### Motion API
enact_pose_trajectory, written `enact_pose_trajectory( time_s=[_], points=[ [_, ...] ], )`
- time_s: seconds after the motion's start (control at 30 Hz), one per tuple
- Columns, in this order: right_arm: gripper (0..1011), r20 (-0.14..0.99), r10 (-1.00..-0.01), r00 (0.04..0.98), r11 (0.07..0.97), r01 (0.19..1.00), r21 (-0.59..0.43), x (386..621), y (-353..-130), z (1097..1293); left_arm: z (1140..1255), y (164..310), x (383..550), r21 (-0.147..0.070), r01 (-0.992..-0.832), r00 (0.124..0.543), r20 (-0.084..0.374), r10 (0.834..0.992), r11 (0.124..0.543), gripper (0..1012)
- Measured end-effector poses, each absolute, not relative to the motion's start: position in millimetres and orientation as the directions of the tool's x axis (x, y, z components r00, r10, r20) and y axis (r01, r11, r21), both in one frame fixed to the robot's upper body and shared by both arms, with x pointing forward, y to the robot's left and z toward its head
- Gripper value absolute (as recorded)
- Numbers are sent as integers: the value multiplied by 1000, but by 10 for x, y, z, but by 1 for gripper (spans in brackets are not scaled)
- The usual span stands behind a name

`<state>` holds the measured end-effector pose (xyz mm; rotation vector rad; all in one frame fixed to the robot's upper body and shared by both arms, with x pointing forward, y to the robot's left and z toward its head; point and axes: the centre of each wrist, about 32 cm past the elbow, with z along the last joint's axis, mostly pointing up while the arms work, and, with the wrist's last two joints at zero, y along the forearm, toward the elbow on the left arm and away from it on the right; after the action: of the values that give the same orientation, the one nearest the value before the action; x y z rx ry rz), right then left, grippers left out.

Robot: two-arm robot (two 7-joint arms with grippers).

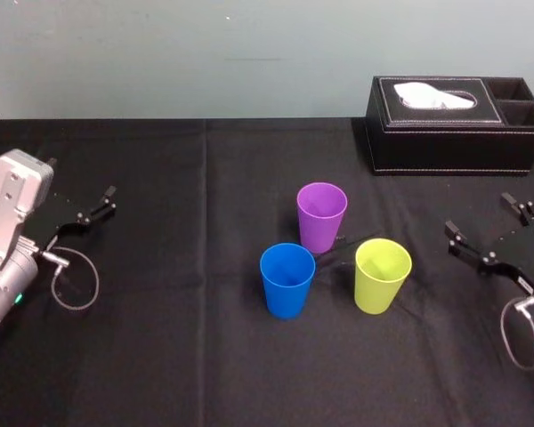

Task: Stack the three plastic cups sequentially using one hand.

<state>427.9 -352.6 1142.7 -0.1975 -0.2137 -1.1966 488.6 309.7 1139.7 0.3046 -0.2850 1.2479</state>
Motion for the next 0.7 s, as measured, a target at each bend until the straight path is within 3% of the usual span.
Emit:
enact_pose_trajectory(
  time_s=[0.7],
  points=[
    [1000, 216, -810, 546, 541, 837, -85, 4025, -3842, 11584, 11398, 3097, 4886, 70, -955, 292, 374, 880, 287, 1011]
  ],
)
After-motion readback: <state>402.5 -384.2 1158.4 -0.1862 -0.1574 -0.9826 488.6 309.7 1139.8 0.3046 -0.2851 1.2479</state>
